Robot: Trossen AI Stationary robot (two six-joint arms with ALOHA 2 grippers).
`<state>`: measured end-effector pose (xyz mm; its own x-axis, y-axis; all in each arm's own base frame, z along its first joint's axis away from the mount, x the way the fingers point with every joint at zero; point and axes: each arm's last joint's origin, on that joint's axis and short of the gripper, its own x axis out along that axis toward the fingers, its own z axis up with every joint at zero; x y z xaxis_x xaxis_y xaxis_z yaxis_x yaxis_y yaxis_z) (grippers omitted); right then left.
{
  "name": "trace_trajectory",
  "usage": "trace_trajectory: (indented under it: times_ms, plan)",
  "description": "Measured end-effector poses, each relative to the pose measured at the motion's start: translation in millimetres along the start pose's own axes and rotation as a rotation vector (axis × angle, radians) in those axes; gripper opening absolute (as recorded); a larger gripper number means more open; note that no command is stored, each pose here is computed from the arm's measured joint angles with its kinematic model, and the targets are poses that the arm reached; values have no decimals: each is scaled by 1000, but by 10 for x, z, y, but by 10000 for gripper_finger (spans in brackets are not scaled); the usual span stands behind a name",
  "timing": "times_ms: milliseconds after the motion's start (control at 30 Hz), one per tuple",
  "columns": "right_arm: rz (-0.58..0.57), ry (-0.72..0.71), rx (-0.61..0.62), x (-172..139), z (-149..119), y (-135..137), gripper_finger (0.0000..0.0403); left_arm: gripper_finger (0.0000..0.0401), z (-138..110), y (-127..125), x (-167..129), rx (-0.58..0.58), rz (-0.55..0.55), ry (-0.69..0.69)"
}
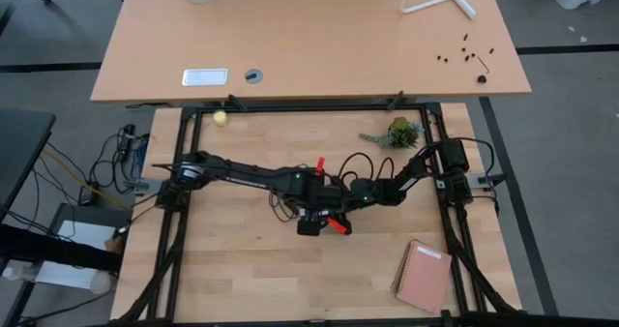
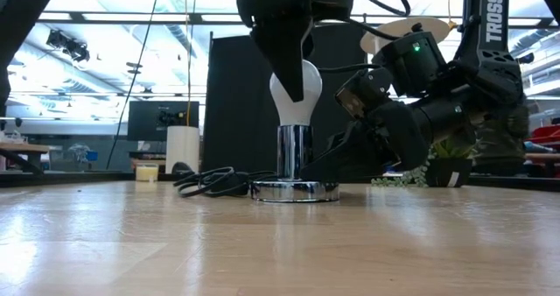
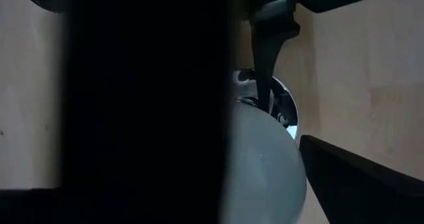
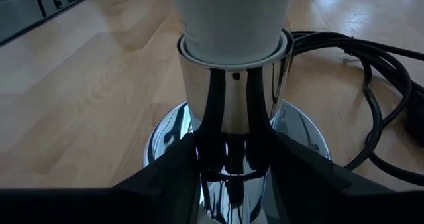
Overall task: Screw lightbulb
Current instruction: Remove the white lightbulb from the metallic lamp
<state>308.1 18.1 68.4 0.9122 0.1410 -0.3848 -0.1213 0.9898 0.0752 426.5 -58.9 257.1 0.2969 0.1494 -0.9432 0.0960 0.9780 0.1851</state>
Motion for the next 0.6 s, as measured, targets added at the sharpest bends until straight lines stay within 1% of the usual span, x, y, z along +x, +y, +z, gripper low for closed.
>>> trace_trajectory:
  times_ms: [167, 267, 500, 600]
  plan:
    - [0, 1, 10, -1, -1, 0, 201, 344, 5, 15, -61, -6, 10, -24]
    - [1, -4, 11, -2, 2, -2, 203, 344, -9, 18, -63, -4, 18, -11]
    - [0, -7, 20, -4, 4, -17, 222, 345, -16, 17, -91, -8, 3, 2]
    - [4, -7, 25, -5, 5, -31, 230, 348, -10, 20, -111, -32, -1, -1]
